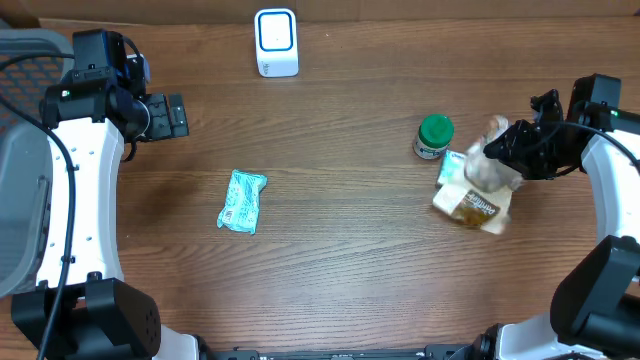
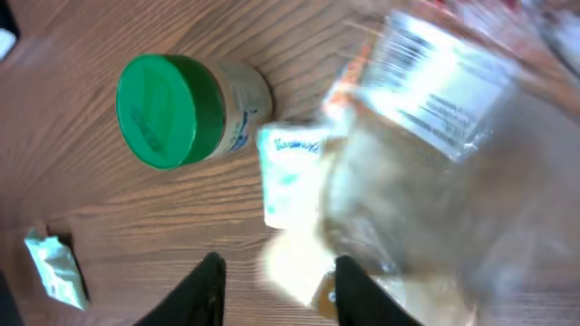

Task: Scan the item barcode
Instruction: 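Carry the bag right and set it beside the green jar, then open the right gripper and move it left toward the teal mint pack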

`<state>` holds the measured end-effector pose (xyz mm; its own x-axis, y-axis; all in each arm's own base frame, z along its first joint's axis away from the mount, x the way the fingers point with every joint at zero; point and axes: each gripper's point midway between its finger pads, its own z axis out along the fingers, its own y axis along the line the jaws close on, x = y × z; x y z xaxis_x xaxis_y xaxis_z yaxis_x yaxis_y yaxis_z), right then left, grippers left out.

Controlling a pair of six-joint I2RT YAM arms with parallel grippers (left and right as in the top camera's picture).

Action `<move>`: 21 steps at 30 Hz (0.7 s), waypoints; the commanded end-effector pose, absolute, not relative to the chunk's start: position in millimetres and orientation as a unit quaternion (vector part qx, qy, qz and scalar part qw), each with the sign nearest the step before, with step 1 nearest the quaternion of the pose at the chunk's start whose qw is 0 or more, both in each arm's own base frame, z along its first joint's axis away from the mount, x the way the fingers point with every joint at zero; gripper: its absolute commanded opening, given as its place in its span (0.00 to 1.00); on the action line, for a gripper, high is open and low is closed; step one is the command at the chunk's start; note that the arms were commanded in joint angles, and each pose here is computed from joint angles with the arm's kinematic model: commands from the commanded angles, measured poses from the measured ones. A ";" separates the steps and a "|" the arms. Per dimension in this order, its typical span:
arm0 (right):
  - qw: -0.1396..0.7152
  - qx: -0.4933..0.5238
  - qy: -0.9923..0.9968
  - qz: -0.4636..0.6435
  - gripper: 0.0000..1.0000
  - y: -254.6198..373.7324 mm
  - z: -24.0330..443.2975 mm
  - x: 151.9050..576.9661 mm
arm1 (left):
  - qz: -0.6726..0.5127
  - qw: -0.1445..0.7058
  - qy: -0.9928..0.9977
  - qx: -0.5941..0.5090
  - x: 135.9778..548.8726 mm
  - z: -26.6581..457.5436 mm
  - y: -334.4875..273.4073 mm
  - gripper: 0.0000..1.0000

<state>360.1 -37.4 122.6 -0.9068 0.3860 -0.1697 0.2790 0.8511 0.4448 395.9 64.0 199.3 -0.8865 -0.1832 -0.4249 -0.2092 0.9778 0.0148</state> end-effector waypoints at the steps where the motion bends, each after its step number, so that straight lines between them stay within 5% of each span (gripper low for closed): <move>1: 0.132 0.171 0.950 0.226 0.41 -33.2 126.7 364.5 | 0.033 0.215 0.971 -0.104 395.9 198.7 64.2 0.99; 11: 0.148 0.152 0.951 0.226 0.53 -24.2 188.8 373.2 | 0.033 0.215 0.971 -0.104 395.9 198.7 64.2 0.99; 18: 0.149 0.049 0.947 0.282 0.62 57.5 214.3 378.8 | 0.033 0.215 0.971 -0.104 395.9 198.7 64.2 0.99; 21: 0.160 -0.023 0.938 0.306 0.84 111.4 222.1 380.9 | 0.033 0.215 0.971 -0.104 395.9 198.7 64.2 1.00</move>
